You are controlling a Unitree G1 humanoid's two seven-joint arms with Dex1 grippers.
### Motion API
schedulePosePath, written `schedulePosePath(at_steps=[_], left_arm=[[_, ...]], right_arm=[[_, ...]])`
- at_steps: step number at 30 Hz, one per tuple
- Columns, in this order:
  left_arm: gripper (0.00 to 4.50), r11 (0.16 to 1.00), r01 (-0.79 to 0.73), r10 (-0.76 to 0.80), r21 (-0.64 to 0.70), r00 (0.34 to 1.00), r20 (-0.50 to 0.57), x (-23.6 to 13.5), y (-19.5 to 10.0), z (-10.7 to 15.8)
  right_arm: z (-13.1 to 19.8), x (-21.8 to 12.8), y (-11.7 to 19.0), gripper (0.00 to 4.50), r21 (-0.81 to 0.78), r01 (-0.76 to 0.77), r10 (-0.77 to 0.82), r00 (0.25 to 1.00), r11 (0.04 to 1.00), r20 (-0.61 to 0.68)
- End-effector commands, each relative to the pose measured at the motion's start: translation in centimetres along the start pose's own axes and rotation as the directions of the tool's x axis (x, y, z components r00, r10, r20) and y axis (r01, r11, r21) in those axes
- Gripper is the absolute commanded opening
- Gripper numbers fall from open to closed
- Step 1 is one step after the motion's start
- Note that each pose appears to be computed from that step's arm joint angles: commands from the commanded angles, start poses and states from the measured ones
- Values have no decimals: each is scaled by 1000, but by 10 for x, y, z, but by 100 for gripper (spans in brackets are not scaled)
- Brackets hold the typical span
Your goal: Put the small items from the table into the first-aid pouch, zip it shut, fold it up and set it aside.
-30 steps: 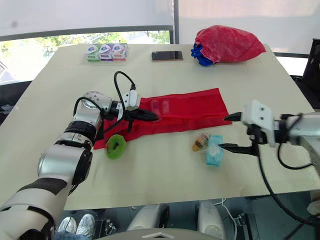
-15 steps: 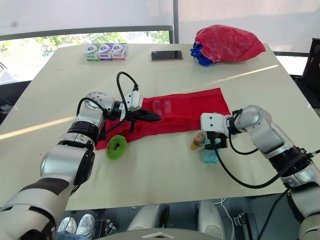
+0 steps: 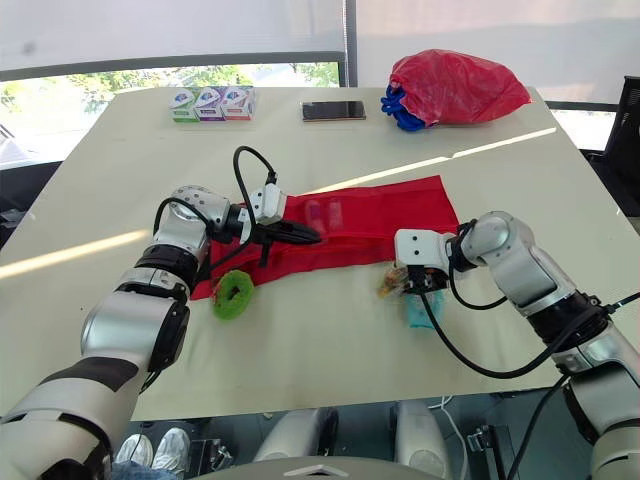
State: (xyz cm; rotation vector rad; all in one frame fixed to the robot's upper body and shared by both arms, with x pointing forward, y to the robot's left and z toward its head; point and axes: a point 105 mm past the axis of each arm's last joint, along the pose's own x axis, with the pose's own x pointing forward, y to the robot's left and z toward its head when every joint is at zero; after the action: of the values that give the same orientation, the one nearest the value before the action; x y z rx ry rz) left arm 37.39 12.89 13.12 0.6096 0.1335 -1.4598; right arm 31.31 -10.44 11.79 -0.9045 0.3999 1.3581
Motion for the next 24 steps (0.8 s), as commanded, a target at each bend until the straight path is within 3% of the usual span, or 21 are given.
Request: schedulePosePath(at_steps=[1, 9, 17, 20, 23, 24], left_arm=[[0, 998, -12, 10, 59, 1000, 25, -3, 4, 11], [0, 998, -12, 9, 61, 999, 52, 0, 3, 14], [0, 999, -9, 6, 54, 999, 52, 3, 2, 12], [0, 998, -8, 5, 55, 999, 53, 4, 3, 13], [0, 998, -8, 5, 56, 999, 54, 4, 3, 13], [0, 998, -8, 5, 56, 999, 54, 4, 3, 13]], right_arm=[[8, -6, -3, 15, 3, 29, -29, 999, 1000, 16], [28, -14, -7, 6, 221, 154, -180, 978, 963, 102], [16, -16, 10, 6, 204, 161, -171, 985, 966, 31], [16, -15, 9, 135, 196, 163, -172, 985, 967, 29], [13, -13, 7, 303, 186, 177, -183, 983, 966, 12], [10, -12, 8, 339, 182, 172, -175, 985, 968, 0]])
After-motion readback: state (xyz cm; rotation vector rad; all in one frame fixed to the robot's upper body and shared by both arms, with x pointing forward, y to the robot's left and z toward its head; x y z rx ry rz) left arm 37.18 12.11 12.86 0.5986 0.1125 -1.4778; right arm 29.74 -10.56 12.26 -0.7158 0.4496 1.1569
